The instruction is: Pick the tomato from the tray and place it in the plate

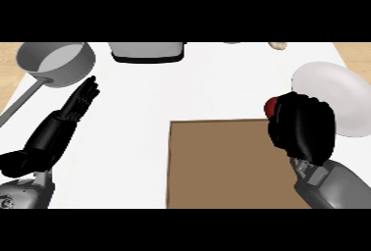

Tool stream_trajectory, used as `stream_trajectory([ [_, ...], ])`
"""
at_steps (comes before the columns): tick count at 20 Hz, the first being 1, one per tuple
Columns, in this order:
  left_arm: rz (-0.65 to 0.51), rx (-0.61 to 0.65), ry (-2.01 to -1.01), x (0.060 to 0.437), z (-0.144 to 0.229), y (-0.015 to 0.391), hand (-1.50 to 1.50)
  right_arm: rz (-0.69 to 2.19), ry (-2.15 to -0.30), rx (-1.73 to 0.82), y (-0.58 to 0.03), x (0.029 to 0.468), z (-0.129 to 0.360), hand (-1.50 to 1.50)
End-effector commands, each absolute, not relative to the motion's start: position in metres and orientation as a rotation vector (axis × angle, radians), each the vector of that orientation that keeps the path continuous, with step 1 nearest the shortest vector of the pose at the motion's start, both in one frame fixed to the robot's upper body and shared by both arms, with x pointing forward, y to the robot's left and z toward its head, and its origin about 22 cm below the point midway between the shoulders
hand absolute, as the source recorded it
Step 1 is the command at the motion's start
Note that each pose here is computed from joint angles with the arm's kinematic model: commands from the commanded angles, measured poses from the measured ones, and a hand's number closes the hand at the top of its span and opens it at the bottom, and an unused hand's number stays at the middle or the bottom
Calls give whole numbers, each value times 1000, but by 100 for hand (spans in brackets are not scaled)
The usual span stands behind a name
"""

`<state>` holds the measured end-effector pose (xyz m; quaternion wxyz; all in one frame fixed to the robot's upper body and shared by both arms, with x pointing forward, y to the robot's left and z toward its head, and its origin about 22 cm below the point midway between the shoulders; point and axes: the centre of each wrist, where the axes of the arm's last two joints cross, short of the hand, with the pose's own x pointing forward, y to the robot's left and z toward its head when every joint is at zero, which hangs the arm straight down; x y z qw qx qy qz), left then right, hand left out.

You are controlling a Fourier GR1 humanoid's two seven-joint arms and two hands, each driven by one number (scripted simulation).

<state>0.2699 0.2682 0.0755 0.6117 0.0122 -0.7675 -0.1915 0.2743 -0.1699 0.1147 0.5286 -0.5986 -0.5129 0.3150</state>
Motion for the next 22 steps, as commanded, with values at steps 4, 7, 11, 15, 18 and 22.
stream_trajectory([
  [4,-452,30,-1783,285,80,257,0,570,-1213,-1427,-231,304,114,150],
  [7,-451,10,-1779,259,71,266,0,536,-1229,-1450,-263,314,97,150],
  [11,-450,-12,-1777,273,69,261,0,442,-1247,-1482,-293,342,95,150],
  [15,-454,21,-1791,272,81,269,0,444,-1236,-1506,-341,356,84,150],
  [18,-471,17,-1768,271,82,251,0,489,-1170,-1522,-365,359,76,150],
  [22,-470,-12,-1792,286,74,268,0,449,-1050,-1397,-366,378,48,150],
])
